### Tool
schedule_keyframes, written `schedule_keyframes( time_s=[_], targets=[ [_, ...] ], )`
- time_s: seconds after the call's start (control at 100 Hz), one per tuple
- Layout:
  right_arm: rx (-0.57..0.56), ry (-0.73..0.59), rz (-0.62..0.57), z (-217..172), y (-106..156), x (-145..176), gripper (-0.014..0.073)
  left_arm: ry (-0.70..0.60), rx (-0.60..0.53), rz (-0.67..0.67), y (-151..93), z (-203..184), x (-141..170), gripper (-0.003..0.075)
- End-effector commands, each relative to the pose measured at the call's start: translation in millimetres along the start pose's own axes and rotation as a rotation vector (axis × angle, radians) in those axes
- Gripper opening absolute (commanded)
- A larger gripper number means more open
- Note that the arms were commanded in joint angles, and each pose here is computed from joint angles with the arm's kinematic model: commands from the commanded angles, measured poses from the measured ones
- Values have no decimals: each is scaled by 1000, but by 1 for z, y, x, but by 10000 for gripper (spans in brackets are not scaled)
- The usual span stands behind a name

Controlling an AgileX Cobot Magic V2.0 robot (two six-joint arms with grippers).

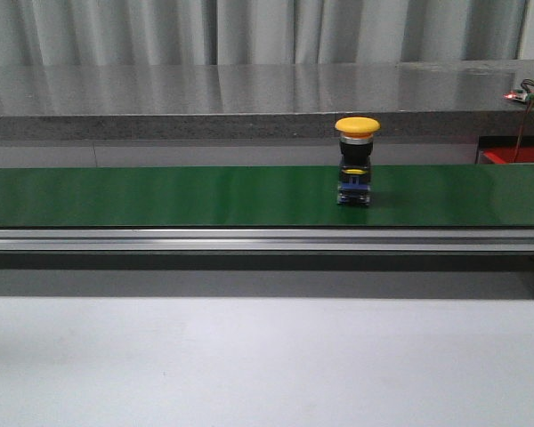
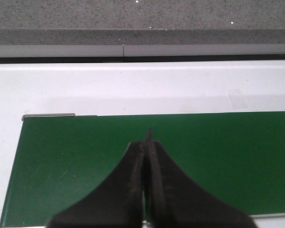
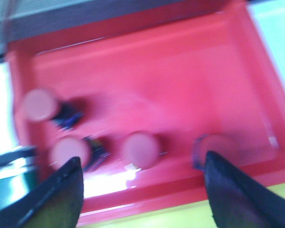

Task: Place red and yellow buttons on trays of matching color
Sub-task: 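Carry the red button into the red tray and open the right gripper, then move the right gripper onto the yellow button on the belt, grasp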

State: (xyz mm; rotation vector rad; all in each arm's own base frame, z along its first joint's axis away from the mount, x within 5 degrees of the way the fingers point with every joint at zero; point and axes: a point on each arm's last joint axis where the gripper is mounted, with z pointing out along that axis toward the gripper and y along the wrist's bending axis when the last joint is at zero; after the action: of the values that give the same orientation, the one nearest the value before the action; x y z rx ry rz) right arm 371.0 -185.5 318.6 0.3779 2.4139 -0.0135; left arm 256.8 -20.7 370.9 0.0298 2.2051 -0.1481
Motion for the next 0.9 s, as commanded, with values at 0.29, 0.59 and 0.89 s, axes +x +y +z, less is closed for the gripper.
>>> schedule_keyframes(
  time_s=[0.29, 0.59, 0.89],
  targets=[
    [-239, 80, -261, -53, 123, 5, 461, -147, 5, 13, -3, -17, -19, -19],
    [-418, 196, -393, -62, 187, 27, 461, -149, 6, 12, -3, -17, -19, -19],
    [-516, 220, -488, -65, 228, 42, 462, -152, 6, 12, -3, -17, -19, -20]
  ],
)
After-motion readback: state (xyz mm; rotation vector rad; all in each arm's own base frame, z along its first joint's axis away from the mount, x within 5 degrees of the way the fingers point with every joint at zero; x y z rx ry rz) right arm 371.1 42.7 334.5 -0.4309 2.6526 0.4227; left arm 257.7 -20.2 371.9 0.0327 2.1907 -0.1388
